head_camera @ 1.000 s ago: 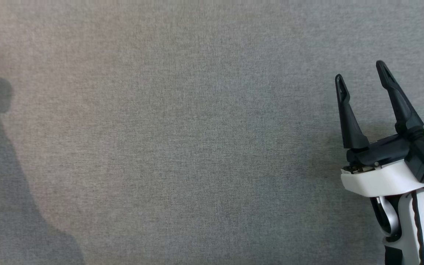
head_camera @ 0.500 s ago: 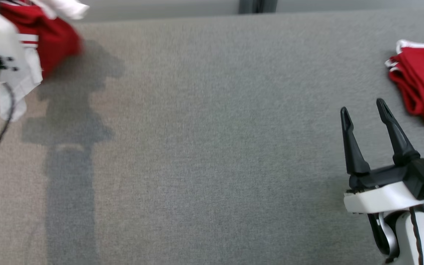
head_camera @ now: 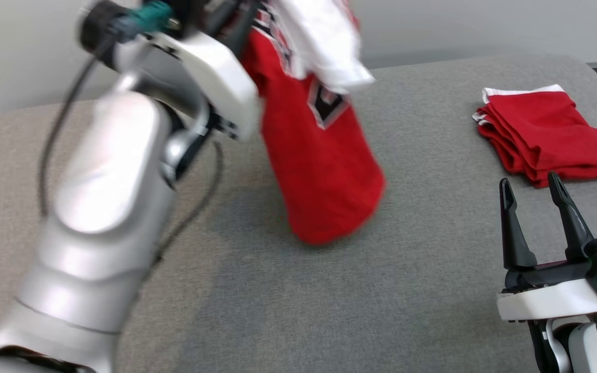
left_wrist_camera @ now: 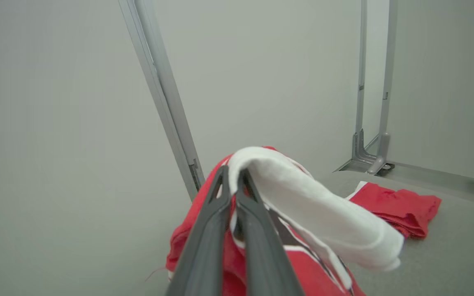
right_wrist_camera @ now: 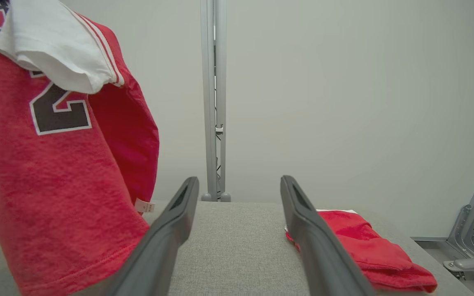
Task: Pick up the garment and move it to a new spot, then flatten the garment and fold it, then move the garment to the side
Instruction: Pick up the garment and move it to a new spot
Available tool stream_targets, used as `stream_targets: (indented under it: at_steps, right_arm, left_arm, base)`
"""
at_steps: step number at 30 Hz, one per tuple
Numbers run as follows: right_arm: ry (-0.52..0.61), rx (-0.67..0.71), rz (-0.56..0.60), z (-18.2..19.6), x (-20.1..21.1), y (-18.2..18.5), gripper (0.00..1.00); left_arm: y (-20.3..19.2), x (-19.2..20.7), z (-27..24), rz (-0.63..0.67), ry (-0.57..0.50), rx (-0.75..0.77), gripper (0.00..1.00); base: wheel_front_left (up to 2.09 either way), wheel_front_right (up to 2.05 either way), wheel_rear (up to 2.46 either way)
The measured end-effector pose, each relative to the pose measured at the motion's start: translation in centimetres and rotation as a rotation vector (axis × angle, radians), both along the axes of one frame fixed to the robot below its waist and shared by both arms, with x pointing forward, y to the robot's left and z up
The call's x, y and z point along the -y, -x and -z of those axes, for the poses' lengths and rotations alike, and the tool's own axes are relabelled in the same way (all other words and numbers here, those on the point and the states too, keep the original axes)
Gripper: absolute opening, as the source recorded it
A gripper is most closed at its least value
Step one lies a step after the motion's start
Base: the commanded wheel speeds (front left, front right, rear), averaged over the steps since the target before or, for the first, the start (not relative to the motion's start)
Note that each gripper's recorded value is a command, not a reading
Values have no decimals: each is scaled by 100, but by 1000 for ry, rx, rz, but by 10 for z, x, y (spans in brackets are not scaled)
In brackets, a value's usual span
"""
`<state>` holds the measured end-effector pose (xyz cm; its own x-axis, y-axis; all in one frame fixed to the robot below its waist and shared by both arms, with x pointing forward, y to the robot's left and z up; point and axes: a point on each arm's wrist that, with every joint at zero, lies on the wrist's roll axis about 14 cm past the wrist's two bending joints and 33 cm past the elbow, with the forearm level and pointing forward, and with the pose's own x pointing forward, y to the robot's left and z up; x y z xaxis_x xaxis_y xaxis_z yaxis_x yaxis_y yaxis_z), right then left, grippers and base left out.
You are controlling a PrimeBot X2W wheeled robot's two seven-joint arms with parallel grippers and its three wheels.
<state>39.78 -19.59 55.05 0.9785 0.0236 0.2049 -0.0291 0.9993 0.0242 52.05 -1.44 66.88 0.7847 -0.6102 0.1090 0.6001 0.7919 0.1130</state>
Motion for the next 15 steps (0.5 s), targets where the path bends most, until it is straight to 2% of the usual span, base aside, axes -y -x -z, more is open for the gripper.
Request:
stream_targets:
  at_steps: [4, 7, 11, 15]
  right_arm:
    - [-13, -19, 13, 8, 5, 1, 100]
    - [-21, -29, 20, 12, 7, -1, 100]
    - [-25, -54, 47, 21, 17, -2, 100]
    - [-27, -80, 68, 30, 24, -3, 100]
  left_arm:
    - [15, 33, 32, 62, 94, -107, 0]
    - [19, 41, 80, 53, 88, -213, 0]
    - [20, 36, 142, -11, 70, -343, 0]
    - [11, 7, 183, -123, 35, -395, 0]
  base:
    - [0, 0, 0]
    - [0, 0, 0]
    - [0, 0, 0]
    - [0, 0, 0]
